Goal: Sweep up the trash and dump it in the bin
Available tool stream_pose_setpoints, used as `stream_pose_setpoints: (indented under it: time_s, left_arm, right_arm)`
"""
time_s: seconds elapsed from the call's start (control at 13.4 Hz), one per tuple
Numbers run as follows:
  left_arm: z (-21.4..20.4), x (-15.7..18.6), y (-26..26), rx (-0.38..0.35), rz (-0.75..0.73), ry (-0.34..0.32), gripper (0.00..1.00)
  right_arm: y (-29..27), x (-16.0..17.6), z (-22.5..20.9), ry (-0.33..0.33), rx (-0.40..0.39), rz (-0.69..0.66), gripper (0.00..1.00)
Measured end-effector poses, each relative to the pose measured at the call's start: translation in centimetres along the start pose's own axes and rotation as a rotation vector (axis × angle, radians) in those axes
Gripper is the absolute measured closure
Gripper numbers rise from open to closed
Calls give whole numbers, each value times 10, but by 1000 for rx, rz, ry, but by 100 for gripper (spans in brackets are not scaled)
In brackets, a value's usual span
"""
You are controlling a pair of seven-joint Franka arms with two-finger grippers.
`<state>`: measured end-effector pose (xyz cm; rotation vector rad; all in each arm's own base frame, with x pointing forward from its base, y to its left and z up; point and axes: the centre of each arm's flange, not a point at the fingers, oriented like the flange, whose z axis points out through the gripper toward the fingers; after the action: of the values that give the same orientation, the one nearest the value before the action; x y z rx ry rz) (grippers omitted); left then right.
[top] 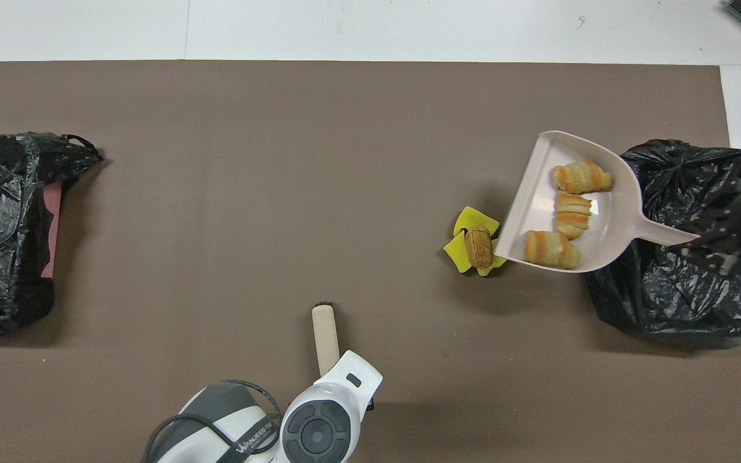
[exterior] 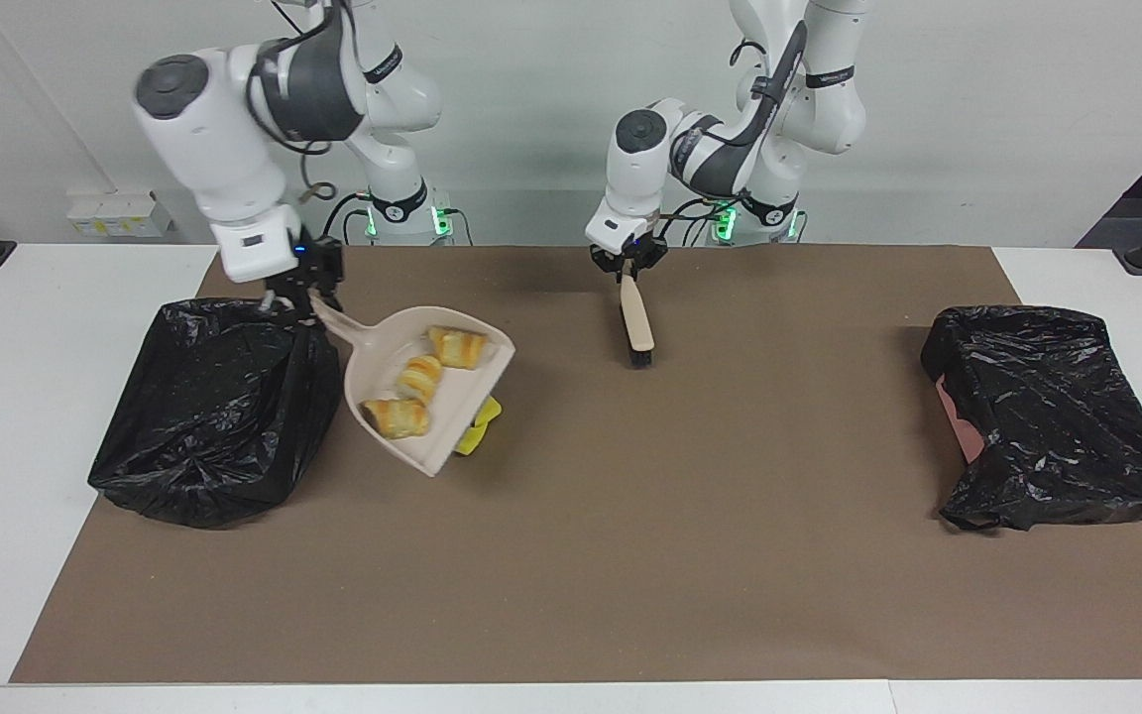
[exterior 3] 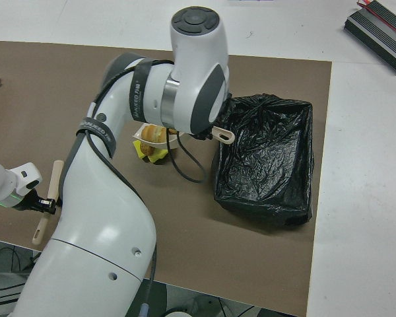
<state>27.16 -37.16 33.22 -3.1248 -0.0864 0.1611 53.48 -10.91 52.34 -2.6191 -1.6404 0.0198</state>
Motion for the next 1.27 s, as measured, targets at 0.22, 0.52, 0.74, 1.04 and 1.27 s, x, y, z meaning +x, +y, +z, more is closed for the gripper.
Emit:
stream_pose_setpoints:
  time_s: [0.22,0.52,0.74,1.04,1.27]
  left_arm:
    - [-9,25,-12,-21,-56,9,49]
    - [-48,110,-62,-78,-74,59,1]
    - [-64,170,-105,-99,-38,87,0]
    - [-80,253,-161,-115,15,124,0]
    - [-98,292,-213,-116,52,142,0]
  right_arm:
    - [20,-76,-7,-110,-70,-25,69]
    - [36,-129,-32,-175,-141,-131,69]
    - [42,-142,-38,-274,-130,-329,69]
    - [52,-105,-32,-459,-148,-590,69]
    - [55,-81,-34,-572,-166,-679,69]
